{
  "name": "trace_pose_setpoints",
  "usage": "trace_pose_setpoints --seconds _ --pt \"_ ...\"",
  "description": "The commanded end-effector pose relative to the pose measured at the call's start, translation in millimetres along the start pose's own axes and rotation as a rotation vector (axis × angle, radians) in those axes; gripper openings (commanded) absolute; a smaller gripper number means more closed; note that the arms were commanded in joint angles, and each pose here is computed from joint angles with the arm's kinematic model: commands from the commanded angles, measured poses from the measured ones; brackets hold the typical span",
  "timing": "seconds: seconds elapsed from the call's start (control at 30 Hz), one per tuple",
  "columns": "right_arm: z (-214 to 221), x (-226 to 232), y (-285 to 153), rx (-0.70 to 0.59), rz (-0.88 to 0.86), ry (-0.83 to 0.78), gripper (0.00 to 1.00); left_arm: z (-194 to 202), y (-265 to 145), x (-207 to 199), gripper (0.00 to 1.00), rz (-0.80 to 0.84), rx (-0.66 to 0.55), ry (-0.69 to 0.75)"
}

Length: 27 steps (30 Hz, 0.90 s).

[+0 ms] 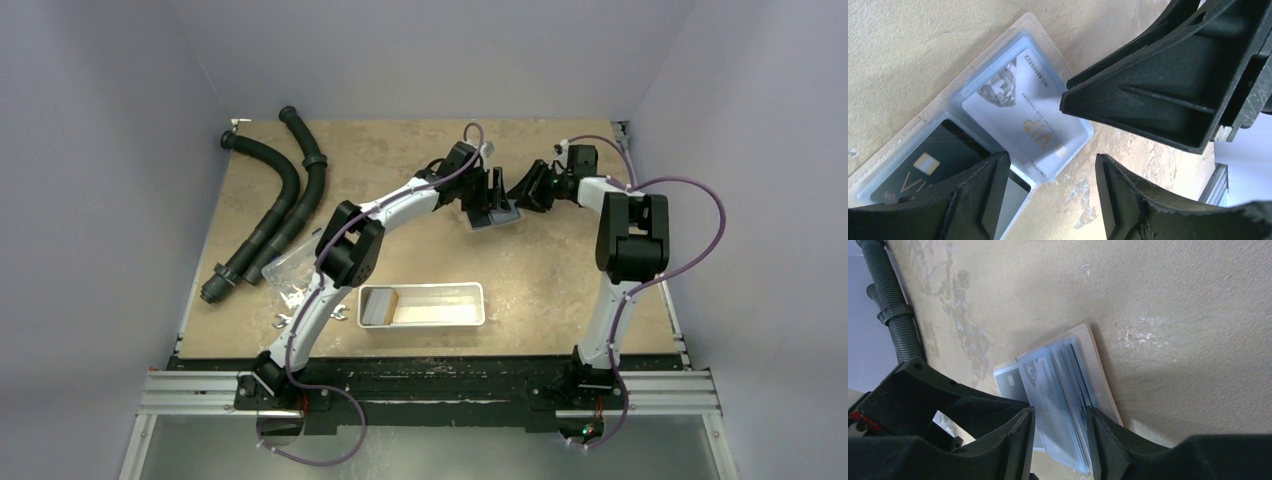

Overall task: Put the credit cards into the card holder
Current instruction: Turn over the card slot in the card holder.

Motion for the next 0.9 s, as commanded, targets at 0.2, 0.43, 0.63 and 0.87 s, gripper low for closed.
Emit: trace_pose_setpoints --seconds 0.2,0.43,0.63,0.87 --pt "3 12 -13 -0.014 0.019 -0.060 0.54 -26 -41 -26 0.65 0.036 -0.046 -0.001" --pt "2 22 -24 -0.045 0.019 -0.075 0.54 -12 -18 -23 0.60 0.117 -0.010 -0.061" --pt "5 26 -22 -0.034 -0.018 -0.060 0.53 -20 -14 -40 0.62 0.208 -0.032 -0.060" --pt "2 24 -29 -0.057 0.027 -0.094 0.55 -34 -59 -32 0.65 0.074 -0.085 0.049"
Point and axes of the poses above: each gripper's point midway between its finger pads, its own y axis out along the fingers, its own x axis along the line the jaws close on, z = x × y, the point moved 4 cm from there along -y, back along the fingers, and after that the axes turned 3 degrees about y, right-handed, at the moved point
